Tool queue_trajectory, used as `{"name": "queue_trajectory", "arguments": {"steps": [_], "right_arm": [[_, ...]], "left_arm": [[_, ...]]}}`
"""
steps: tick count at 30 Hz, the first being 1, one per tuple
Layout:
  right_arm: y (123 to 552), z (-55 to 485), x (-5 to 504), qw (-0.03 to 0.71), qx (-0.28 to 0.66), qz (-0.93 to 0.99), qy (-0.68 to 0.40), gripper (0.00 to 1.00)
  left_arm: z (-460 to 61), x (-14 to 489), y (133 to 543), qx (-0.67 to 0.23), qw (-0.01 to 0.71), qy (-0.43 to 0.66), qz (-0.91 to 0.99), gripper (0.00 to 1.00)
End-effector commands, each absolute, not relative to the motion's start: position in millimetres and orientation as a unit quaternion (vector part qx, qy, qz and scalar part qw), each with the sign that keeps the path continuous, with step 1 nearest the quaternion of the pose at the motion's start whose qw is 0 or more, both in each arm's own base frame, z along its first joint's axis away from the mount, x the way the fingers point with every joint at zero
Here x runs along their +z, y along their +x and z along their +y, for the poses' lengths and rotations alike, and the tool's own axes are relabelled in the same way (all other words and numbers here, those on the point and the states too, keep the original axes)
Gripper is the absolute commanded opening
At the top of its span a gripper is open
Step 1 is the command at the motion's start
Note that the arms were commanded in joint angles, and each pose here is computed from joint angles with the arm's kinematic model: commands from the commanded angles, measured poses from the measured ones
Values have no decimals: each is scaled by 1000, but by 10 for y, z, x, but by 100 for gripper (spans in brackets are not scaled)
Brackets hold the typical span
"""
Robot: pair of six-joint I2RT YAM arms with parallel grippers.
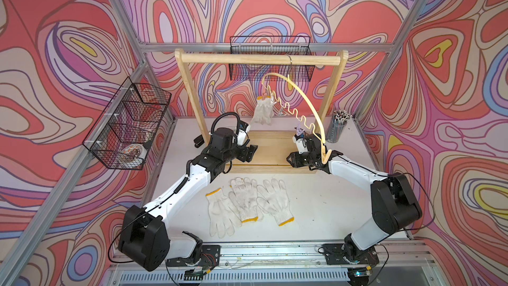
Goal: Clip the gloves onto a hanger to dry
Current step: Pick up the glove from the center of the board.
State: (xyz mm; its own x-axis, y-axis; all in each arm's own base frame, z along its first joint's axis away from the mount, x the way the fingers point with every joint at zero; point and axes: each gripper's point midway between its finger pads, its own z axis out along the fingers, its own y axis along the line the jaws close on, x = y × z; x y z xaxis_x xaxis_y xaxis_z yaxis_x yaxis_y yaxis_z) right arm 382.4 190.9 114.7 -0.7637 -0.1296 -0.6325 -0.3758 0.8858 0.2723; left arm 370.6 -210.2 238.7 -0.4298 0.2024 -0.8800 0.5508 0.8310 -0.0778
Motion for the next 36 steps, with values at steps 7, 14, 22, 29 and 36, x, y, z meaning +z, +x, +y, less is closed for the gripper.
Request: {"name": "queue_trajectory", "arguments": {"steps": [7,14,22,29,36], "right_arm": [[3394,2018,1044,266,253,923,-115,44],[3285,2005,914,252,266,926,-93,44],[3121,2044,856,223,278,929,-99,41],[2763,2175,813,191,286,931,-120,39],[2444,2200,717,157,279,940,-115,34]], "left_arm": [[-2002,2135,3519,-158,472,205,843,85],[-2012,2138,3510,-151,462,217,846,84],[-2020,2152,3501,-155,460,212,848,84],[-1966,2180,3469,-147,458,207,852,84],[-2001,2056,3290,-155,430,227,860,84]]}}
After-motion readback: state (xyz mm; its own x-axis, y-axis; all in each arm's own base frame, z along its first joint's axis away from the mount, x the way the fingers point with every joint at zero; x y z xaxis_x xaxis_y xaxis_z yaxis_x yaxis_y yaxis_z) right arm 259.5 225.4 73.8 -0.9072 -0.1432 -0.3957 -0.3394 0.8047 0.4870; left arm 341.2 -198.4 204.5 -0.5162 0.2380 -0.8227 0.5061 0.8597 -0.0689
